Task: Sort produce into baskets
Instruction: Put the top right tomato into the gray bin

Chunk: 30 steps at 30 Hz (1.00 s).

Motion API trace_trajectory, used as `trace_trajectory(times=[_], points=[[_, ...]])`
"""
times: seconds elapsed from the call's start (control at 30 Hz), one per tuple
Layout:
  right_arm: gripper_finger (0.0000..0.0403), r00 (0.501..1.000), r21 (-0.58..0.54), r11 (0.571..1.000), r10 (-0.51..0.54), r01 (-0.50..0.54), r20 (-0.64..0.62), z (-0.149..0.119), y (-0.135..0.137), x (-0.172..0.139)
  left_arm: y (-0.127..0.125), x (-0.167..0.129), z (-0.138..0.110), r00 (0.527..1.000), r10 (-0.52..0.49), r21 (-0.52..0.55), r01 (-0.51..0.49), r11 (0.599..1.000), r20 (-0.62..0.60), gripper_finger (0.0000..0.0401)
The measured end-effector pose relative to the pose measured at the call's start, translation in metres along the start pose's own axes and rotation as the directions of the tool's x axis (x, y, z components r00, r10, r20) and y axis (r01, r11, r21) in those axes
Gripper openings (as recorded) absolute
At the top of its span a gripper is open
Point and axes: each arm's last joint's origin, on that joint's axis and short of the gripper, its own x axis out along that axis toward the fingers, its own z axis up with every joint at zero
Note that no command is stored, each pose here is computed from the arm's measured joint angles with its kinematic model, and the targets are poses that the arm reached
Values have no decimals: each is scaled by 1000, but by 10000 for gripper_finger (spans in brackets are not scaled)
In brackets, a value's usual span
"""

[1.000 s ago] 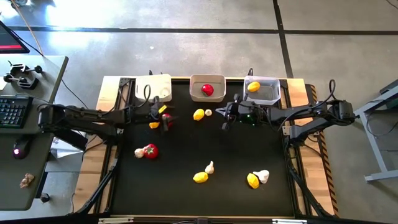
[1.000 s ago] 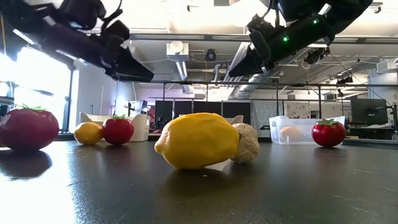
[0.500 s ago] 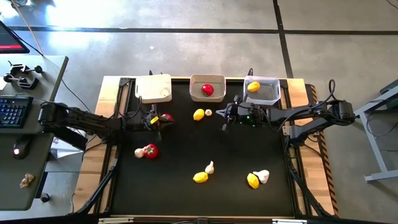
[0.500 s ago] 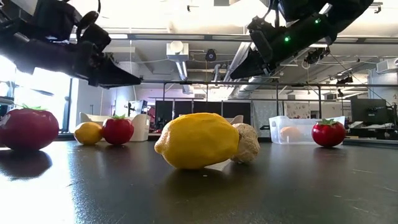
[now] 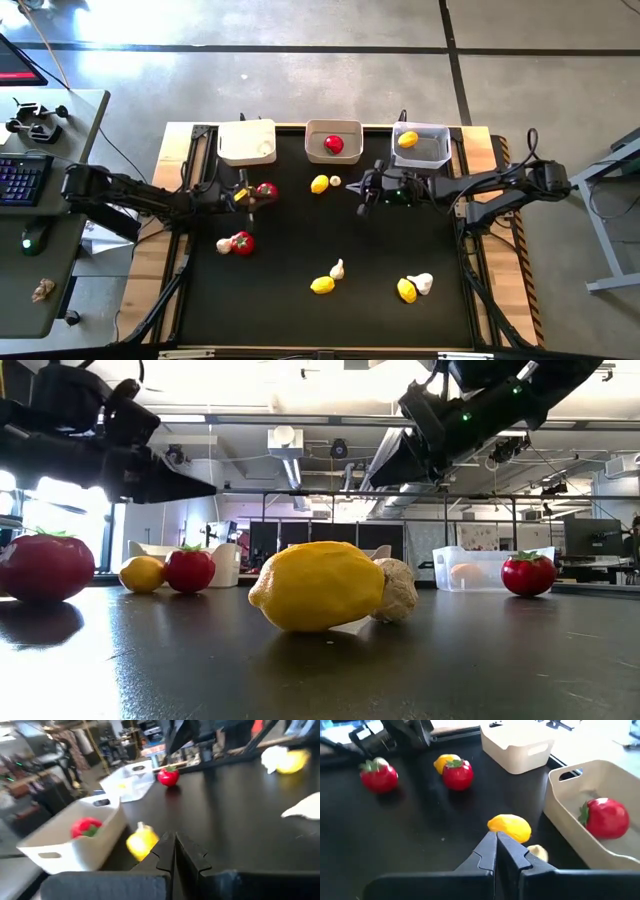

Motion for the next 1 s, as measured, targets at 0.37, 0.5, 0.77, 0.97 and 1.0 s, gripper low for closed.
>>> trace_trajectory(times=[0.37,0.5,0.77,0.97,1.0], points=[[0,1000,-116,993,-7,4,-23,-9,0,16,20,7,-8,999,-21,-34,20,999,-35,0],[0,1000,-132,991,-8,7,-10,-9,-1,19,16,5,-20,996,-33,-40,30,999,-79,0],[0,998,-69,997,34,-30,52,-5,10,16,24,10,-7,997,44,41,-47,998,66,0],[0,1000,-15,1000,16,-15,25,-26,43,16,11,11,-16,993,-116,-105,115,988,-3,0],[0,1000,-26,1000,5,-5,26,-27,47,17,9,11,-16,992,-129,-112,128,985,-1,0]])
